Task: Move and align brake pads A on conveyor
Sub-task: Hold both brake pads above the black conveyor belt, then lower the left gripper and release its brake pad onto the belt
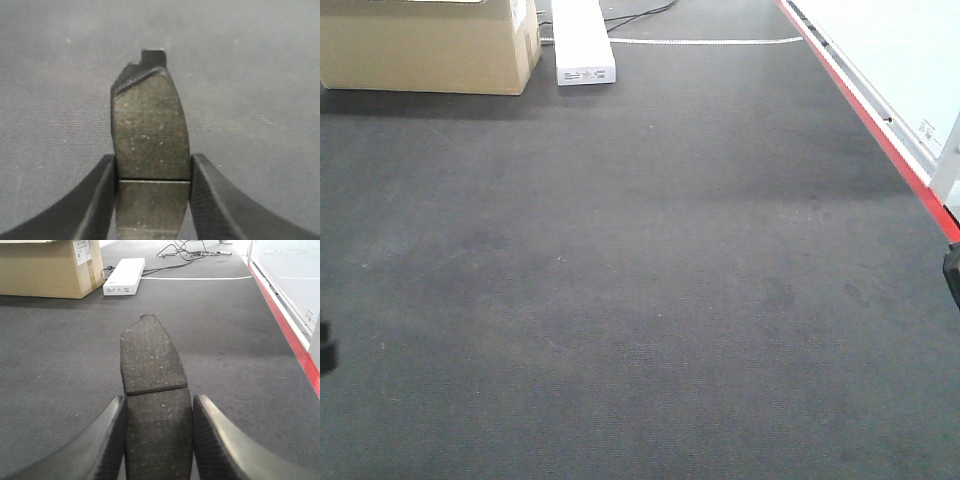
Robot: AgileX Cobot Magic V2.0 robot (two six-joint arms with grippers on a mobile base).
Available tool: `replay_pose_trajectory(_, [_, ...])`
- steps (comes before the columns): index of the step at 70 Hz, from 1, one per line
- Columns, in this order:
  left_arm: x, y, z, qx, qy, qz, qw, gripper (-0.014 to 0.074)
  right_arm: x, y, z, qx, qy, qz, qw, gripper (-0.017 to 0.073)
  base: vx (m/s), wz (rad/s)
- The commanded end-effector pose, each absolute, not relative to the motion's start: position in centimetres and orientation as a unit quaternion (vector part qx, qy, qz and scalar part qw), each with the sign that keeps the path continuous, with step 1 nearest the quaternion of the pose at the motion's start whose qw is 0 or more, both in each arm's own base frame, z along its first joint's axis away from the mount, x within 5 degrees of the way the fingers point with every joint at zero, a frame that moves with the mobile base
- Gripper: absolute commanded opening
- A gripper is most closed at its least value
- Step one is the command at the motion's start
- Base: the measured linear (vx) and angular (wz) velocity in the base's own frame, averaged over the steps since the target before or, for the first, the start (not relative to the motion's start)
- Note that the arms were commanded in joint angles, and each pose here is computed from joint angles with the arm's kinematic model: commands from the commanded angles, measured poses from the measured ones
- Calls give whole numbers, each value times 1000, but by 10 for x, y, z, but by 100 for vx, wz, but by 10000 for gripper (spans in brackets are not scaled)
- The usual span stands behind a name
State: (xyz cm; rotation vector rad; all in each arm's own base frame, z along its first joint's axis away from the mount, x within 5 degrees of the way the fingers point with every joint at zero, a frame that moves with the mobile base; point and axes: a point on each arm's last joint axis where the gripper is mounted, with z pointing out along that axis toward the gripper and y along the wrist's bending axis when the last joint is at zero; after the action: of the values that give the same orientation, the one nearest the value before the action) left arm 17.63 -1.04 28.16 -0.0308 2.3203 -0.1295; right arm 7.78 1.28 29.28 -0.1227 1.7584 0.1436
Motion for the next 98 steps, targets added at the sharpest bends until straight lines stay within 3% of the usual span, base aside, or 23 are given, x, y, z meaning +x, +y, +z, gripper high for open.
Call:
replay_pose_trajectory(1, [209, -12, 297, -18, 907, -56, 418, 0, 78, 14, 312, -58, 728, 67, 680, -3, 0, 0])
replay_pose_trajectory(17, [274, -15, 271, -15, 949, -52, 312, 4, 78, 14, 312, -58, 728, 67, 680, -3, 0, 0])
replay_pose_trajectory(29, [308, -16, 254, -17, 960, -51, 274, 5, 78, 14, 312, -58, 728, 67, 680, -3, 0, 0])
replay_pose_trajectory(59, [354, -18, 205, -6, 988, -41, 151, 55, 78, 14, 312, -58, 728, 67, 680, -3, 0, 0])
replay_pose_trajectory(71, [361, -18, 194, -1, 991, -39, 131, 176, 78, 14, 312, -58, 728, 67, 680, -3, 0, 0])
replay_pose_trajectory(87, [361, -18, 193, 9, 991, -38, 130, 435, 78, 14, 312, -58, 728, 67, 680, -3, 0, 0])
replay_pose_trajectory(98, [357, -17, 212, 13, 987, -33, 156, 526, 78, 14, 312, -58, 728, 67, 680, -3, 0, 0])
